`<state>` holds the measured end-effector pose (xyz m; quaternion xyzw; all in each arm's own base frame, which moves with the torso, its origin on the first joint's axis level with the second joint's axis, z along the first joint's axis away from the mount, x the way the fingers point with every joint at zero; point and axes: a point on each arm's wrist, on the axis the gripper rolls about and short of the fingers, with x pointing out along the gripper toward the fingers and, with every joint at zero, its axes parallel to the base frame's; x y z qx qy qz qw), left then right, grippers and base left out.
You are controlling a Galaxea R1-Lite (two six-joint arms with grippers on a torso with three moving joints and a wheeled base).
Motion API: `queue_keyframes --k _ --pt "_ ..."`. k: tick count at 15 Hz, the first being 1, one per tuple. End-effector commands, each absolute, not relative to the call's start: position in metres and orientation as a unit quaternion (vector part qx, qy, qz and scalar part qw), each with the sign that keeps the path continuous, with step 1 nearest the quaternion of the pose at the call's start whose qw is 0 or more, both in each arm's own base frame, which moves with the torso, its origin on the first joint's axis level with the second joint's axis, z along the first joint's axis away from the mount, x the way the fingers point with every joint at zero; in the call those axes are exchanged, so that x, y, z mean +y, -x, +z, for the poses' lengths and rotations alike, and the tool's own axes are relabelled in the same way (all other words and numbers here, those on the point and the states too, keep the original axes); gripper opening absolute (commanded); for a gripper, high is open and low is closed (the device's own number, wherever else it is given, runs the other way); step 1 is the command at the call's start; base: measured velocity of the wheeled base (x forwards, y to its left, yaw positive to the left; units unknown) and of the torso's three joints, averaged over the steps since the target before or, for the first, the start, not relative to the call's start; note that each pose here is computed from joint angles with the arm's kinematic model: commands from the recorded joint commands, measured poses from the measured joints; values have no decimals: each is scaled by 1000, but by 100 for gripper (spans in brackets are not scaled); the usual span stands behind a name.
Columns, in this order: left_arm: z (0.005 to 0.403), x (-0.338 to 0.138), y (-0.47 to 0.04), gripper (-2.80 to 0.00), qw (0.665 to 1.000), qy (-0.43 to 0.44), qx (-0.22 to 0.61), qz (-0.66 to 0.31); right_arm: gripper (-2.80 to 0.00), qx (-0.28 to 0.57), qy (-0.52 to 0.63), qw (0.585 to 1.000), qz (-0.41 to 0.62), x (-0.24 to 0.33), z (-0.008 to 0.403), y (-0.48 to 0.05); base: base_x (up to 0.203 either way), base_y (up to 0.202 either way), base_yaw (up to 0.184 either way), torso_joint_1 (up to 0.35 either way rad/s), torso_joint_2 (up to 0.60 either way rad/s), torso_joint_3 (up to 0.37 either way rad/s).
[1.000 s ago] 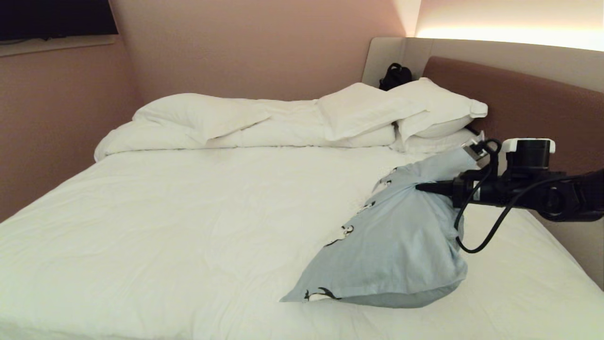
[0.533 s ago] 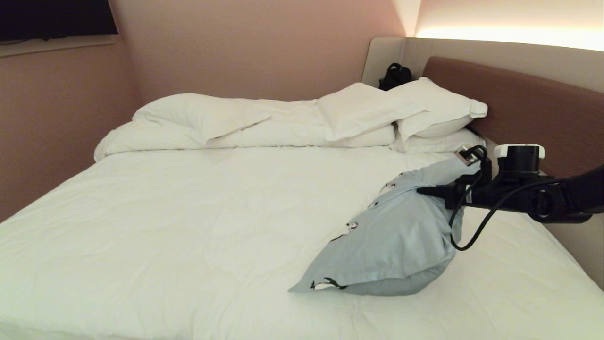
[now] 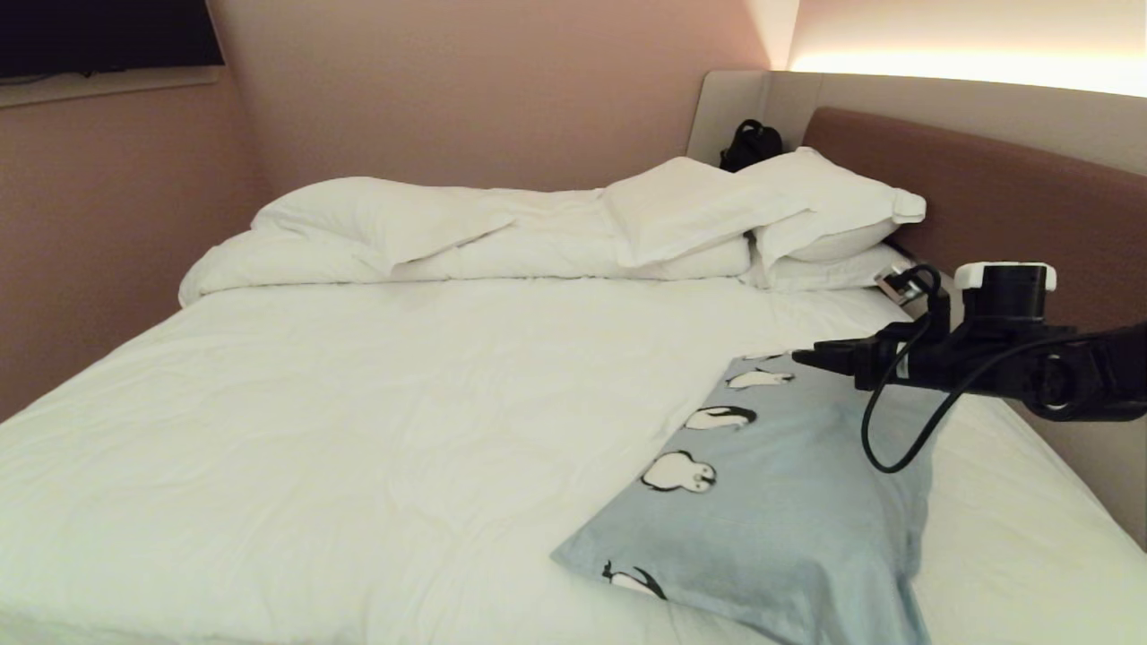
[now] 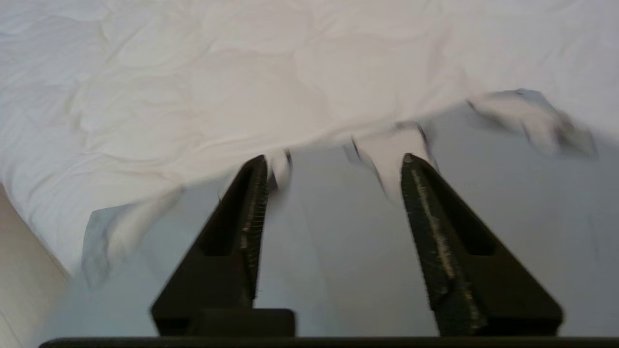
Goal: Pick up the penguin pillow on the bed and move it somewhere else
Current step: Place the pillow at the bedside
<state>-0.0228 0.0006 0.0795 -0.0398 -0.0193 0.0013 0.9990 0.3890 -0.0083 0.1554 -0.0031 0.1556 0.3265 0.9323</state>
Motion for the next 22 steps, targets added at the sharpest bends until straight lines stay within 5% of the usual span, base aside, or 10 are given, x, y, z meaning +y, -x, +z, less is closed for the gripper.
queue_keyframes --k 1,5,9,13,22 --pt "80 1 23 -280 999 40 -20 2 0 120 19 937 326 -7 188 -365 0 0 0 0 0 0" --pt "80 1 23 -280 999 40 -20 2 0 76 15 949 306 -7 233 -328 0 0 0 0 0 0" --pt "80 1 23 -280 999 40 -20 2 0 98 -119 976 156 -10 266 -297 0 0 0 0 0 0" --pt "80 1 23 -280 999 40 -20 2 0 206 -240 948 27 -13 248 -284 0 0 0 0 0 0" --pt "80 1 23 -280 999 40 -20 2 0 417 -373 828 -49 -19 159 -262 0 0 0 0 0 0"
